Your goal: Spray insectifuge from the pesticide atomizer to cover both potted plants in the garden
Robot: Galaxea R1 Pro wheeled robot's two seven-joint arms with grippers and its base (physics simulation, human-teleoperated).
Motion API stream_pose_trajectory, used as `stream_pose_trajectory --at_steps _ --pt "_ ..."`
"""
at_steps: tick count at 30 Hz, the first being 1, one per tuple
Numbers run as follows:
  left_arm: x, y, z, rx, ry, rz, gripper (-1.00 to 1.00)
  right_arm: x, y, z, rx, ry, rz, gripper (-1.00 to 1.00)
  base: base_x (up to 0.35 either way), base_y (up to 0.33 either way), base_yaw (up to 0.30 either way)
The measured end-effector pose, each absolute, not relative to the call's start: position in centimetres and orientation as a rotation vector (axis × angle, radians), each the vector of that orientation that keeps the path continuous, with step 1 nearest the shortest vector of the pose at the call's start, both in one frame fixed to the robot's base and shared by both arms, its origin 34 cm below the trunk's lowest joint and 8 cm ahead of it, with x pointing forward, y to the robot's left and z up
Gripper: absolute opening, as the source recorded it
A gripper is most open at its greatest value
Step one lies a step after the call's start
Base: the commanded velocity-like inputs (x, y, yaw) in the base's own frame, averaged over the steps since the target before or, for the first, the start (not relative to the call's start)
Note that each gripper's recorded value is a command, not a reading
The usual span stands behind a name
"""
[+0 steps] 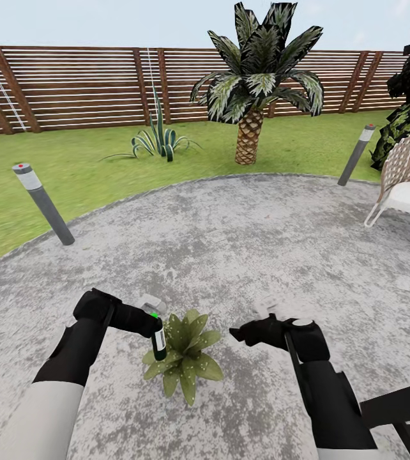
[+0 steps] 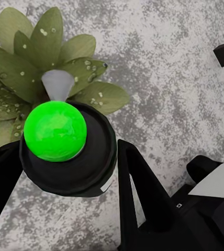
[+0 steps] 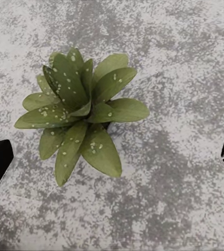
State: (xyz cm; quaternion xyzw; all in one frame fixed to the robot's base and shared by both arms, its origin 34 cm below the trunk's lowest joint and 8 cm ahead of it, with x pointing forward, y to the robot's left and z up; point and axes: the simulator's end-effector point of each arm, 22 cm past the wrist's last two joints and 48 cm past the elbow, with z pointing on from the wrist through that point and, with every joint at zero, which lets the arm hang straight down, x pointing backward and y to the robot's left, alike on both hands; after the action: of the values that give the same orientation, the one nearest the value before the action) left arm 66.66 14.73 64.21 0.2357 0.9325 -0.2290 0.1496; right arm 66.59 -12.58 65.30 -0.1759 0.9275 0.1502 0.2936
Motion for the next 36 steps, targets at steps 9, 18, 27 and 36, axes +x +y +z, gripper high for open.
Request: stream_pose_trajectory --at_steps 9,18,27,36 --pt "66.70 14.86 64.18 0.668 2.682 -0.659 -1.00 66.49 -11.65 65.46 -0.474 2.462 0.436 1.00 -0.188 -0.057 0.020" --pt "66.68 14.79 64.18 0.669 2.682 -0.660 -1.00 66.49 -11.61 65.43 -0.475 2.461 0.436 1.00 -0.304 -0.108 0.208" --pt "66.66 14.79 64.22 0.668 2.683 -0.661 -1.00 66.47 -11.57 65.48 -0.477 2.459 0.437 1.00 -0.066 -0.029 0.208" --pt "66.64 14.68 64.30 0.665 2.680 -0.672 -1.00 66.42 -11.35 65.50 -0.487 2.457 0.437 1.00 -0.002 -0.001 0.021"
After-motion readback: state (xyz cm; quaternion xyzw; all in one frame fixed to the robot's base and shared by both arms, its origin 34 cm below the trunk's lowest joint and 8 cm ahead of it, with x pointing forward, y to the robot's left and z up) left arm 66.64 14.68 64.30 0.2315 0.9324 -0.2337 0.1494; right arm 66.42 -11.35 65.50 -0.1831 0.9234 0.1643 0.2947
